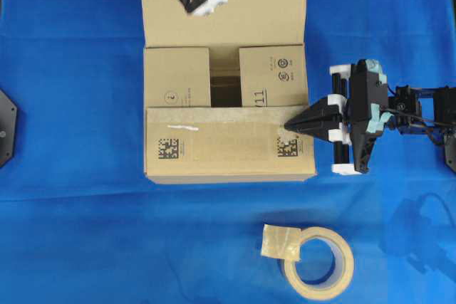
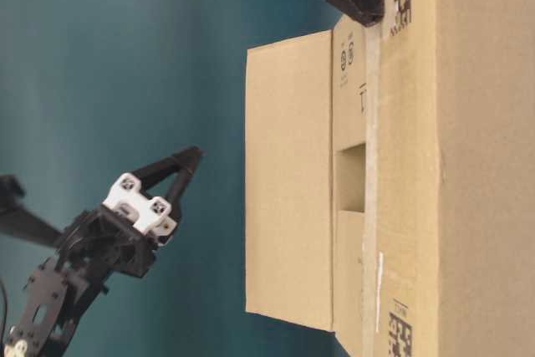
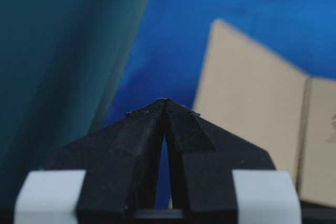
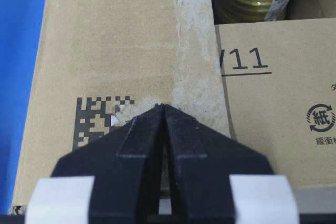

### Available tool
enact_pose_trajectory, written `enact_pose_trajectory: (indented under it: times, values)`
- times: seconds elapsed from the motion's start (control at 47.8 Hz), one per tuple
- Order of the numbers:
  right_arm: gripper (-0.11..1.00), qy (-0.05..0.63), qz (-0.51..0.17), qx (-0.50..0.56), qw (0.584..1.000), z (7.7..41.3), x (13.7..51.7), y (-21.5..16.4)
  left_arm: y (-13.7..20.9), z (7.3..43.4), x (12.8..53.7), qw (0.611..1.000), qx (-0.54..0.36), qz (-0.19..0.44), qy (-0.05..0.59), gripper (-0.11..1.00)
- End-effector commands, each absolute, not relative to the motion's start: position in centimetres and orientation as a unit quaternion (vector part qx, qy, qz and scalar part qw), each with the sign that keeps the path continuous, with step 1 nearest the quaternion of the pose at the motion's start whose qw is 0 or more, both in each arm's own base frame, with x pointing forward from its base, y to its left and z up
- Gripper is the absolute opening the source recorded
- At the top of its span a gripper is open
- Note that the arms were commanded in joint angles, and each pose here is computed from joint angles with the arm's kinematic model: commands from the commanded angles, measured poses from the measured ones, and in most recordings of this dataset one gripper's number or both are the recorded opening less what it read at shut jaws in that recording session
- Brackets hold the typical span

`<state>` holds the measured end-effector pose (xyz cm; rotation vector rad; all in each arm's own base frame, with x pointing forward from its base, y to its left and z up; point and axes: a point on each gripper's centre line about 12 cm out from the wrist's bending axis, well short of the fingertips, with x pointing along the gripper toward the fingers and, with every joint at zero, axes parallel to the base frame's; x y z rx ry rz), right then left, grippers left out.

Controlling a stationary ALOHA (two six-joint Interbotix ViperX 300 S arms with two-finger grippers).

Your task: Close the cardboard box.

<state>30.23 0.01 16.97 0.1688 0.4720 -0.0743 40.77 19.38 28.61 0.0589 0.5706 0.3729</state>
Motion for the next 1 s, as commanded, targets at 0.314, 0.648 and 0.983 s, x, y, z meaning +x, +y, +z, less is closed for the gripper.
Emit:
enact_pose_trajectory:
  times: [0.314, 0.648, 0.983]
  values:
    - [0.02, 0.219, -0.036, 0.081, 0.972, 17.7, 30.7, 0.0, 22.3, 27.9, 40.7, 0.905, -0.007, 0.187, 0.381, 0.02]
    - [0.02, 0.217, -0.036, 0.08, 0.972, 17.8, 30.7, 0.0, 21.3, 27.0, 40.5, 0.885, -0.025, 0.17, 0.432, 0.02]
    - [0.02, 0.21, -0.036, 0.079, 0.974, 17.9, 30.8, -0.1, 19.8, 28.8, 40.3, 0.89, -0.016, 0.157, 0.429, 0.02]
